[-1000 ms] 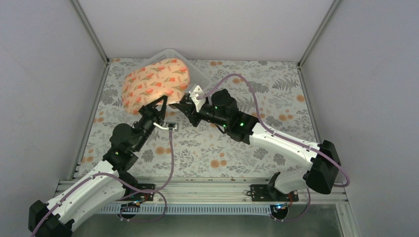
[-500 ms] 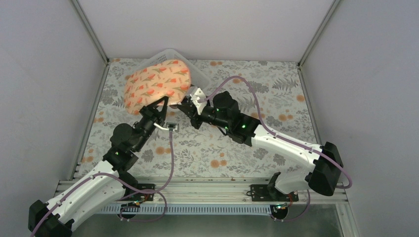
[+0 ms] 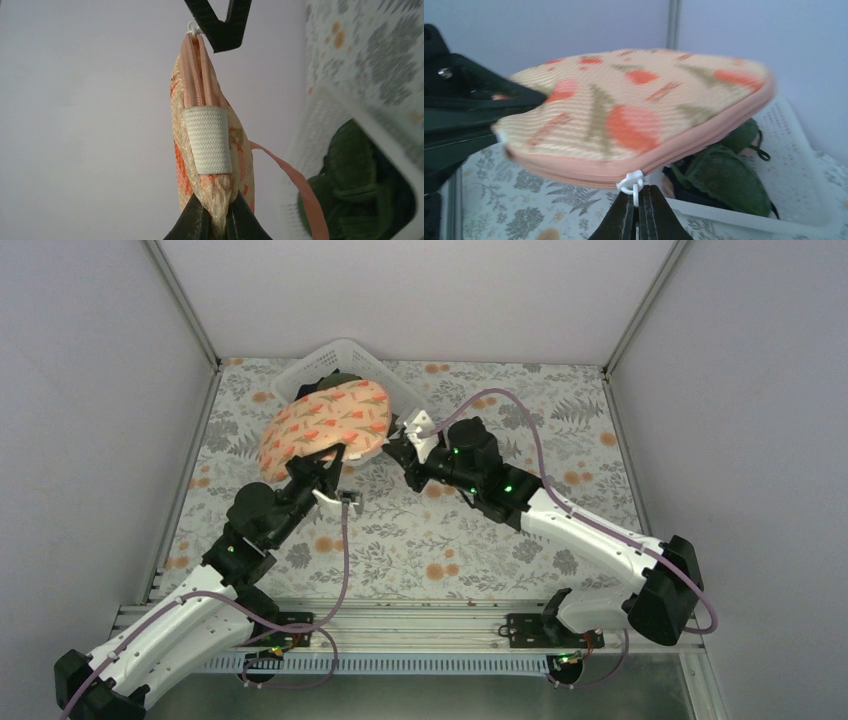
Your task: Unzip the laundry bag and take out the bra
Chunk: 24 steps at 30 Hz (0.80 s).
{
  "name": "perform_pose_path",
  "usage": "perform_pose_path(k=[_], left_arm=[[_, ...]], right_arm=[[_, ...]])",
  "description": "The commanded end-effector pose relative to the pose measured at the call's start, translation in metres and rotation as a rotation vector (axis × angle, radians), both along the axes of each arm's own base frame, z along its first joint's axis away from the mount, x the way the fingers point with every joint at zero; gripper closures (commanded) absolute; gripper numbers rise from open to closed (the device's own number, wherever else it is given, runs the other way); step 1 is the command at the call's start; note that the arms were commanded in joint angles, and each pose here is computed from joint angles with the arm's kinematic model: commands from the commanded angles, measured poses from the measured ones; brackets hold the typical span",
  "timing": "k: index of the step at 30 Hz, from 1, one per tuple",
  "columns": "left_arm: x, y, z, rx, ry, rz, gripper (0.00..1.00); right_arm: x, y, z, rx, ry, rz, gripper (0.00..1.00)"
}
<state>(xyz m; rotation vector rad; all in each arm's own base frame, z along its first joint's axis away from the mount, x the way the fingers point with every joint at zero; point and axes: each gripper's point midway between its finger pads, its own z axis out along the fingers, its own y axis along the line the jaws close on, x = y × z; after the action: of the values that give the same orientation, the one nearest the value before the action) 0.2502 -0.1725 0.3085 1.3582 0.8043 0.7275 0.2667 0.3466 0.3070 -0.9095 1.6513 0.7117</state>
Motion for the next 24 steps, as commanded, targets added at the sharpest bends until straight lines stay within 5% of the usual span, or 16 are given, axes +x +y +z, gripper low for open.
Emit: perform_pose_path(k=[1,9,15,24], left_arm=[[-0.015,-0.008,0.001,-0.125,0.182,-0.086,0.98],[-0.048,-0.030,-0.019,-0.406,0.673,-0.234,0.98],[-0.068,-0.043,-0.037,-0.673,1.036,-0.310,0.98],[-0.070,-0.045,-0.056,-0.734,1.150,-0.330,0.98]], right_arm=[[0.005,-0.023,-0.003,-0.021,0.005,-0.021,0.97],[-0.026,-0.021,-0.032,-0.100,0.089,0.145,0.97],[-0.075,-0.010,-0.016,-0.011,0.126,0.392,0.97],[-0.090,-0.013,-0.015,-0.002,0.201,0.428,0.97]])
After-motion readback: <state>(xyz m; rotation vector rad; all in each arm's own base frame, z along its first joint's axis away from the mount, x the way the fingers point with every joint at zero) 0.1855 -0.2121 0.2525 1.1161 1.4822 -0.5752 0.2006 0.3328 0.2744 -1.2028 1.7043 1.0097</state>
